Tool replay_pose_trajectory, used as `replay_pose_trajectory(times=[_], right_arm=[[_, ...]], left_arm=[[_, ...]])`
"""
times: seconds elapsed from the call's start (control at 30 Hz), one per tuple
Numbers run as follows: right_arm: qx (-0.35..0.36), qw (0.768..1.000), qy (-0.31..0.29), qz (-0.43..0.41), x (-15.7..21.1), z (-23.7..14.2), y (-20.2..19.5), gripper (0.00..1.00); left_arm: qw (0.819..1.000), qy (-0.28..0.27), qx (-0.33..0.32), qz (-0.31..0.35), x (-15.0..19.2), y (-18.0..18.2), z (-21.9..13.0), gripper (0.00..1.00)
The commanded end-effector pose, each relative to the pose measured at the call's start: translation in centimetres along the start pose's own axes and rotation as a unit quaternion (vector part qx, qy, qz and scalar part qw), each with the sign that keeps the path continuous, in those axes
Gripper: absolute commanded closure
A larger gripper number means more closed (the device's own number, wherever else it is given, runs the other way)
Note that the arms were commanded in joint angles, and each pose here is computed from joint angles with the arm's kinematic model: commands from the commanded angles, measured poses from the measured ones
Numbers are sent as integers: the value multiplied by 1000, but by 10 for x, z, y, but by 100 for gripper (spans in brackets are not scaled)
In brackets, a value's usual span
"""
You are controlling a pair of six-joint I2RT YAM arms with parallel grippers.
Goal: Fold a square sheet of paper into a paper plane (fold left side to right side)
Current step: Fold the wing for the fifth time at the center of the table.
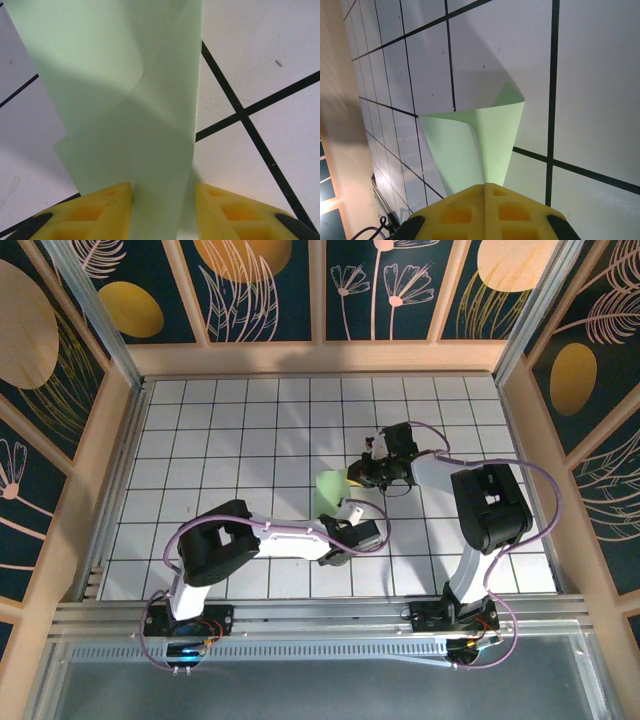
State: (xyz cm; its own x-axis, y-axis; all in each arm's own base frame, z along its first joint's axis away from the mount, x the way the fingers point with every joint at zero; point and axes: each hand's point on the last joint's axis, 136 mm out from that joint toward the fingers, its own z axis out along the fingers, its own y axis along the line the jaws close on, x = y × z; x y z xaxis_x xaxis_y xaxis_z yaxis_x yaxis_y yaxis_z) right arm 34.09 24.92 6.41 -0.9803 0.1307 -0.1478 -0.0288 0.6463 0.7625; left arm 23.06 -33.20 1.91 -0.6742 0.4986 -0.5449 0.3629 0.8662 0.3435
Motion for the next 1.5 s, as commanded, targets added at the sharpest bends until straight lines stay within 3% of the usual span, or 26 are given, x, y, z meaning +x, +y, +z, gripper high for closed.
replay_pose_trajectory(times=[0.0,0.6,0.8,1.03,1.13,1.33,1.47], right_arm=[[6,1000,6,11,-2,3,-2,100],[20,1000,7,12,-1,5,-11,100],[38,999,-9,-2,-9,-3,-14,100],[81,994,-67,-21,-30,-41,-28,70],[110,989,-99,-22,-38,-64,-41,62],[134,979,-153,-20,-42,-104,-60,55],[139,976,-164,-31,-35,-111,-64,52]], left_arm=[[1000,7,-29,2,2,12,6,67],[999,0,-39,-10,-3,23,5,92],[1000,0,-10,-24,-10,22,-2,100],[991,37,111,-58,-14,8,-5,100],[983,55,164,-67,-17,-3,-7,100],[964,87,231,-95,-20,-15,-4,100],[944,88,282,-144,-30,-18,-5,100]])
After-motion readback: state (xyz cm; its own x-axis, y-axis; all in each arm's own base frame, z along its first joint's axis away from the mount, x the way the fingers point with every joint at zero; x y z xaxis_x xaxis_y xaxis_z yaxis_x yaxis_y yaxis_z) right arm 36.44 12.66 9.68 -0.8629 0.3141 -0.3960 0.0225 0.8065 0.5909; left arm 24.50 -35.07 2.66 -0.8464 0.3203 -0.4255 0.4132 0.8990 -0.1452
